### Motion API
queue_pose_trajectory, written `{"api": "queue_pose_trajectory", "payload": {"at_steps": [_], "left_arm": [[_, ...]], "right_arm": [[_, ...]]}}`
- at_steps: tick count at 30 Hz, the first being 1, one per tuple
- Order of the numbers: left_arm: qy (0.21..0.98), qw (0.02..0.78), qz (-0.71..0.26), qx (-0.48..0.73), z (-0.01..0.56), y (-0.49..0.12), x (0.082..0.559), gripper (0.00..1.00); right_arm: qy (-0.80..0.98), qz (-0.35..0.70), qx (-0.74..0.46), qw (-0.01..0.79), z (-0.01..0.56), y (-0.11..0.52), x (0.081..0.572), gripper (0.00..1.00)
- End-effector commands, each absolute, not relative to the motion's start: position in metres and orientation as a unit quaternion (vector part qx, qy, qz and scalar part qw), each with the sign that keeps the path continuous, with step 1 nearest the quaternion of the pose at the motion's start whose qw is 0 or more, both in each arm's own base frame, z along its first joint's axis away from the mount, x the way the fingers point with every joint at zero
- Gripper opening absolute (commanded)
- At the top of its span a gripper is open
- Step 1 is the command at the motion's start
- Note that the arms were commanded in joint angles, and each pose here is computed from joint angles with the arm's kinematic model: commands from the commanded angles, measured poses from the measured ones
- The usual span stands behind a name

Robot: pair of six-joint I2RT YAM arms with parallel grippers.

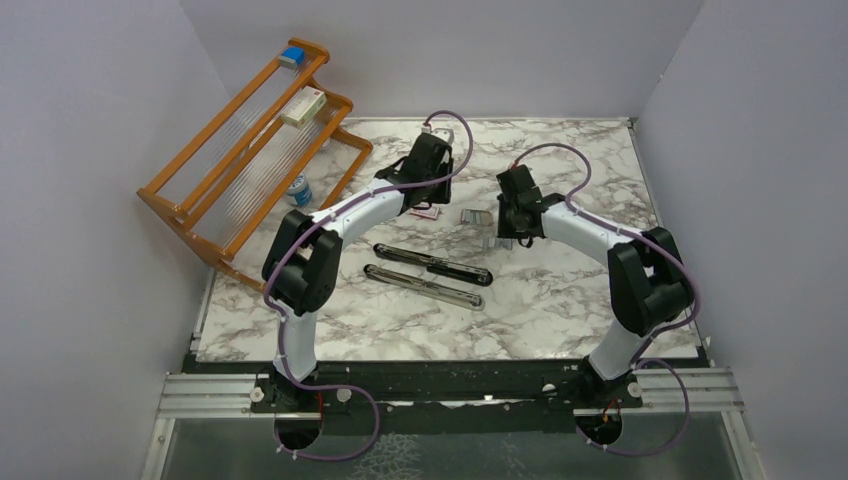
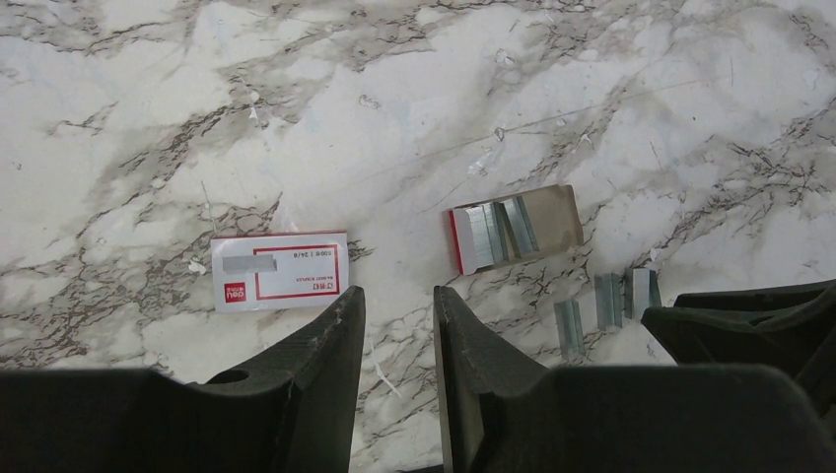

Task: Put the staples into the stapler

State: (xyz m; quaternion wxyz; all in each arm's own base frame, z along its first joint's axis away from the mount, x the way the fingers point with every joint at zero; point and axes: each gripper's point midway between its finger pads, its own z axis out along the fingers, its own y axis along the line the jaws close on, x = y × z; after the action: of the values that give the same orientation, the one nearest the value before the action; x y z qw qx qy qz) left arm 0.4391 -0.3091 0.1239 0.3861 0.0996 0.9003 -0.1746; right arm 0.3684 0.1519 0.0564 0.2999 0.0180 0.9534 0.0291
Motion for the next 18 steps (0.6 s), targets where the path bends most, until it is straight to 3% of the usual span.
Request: {"api": "queue_pose_trajectory", "payload": {"at_steps": [1, 18], "left_arm": [[0.895, 0.392, -0.19, 0.096, 0.134, -0.312, 0.442, 0.34], [0.895, 0.392, -0.193, 0.093, 0.135, -0.311, 0.444, 0.34]], "right_arm": [[0.955, -0.006, 0.03, 0.295, 0.053, 0.145, 0.369, 0.28], [0.962, -0.011, 0.027, 0.272, 0.034, 0.147, 0.367, 0.28]]}}
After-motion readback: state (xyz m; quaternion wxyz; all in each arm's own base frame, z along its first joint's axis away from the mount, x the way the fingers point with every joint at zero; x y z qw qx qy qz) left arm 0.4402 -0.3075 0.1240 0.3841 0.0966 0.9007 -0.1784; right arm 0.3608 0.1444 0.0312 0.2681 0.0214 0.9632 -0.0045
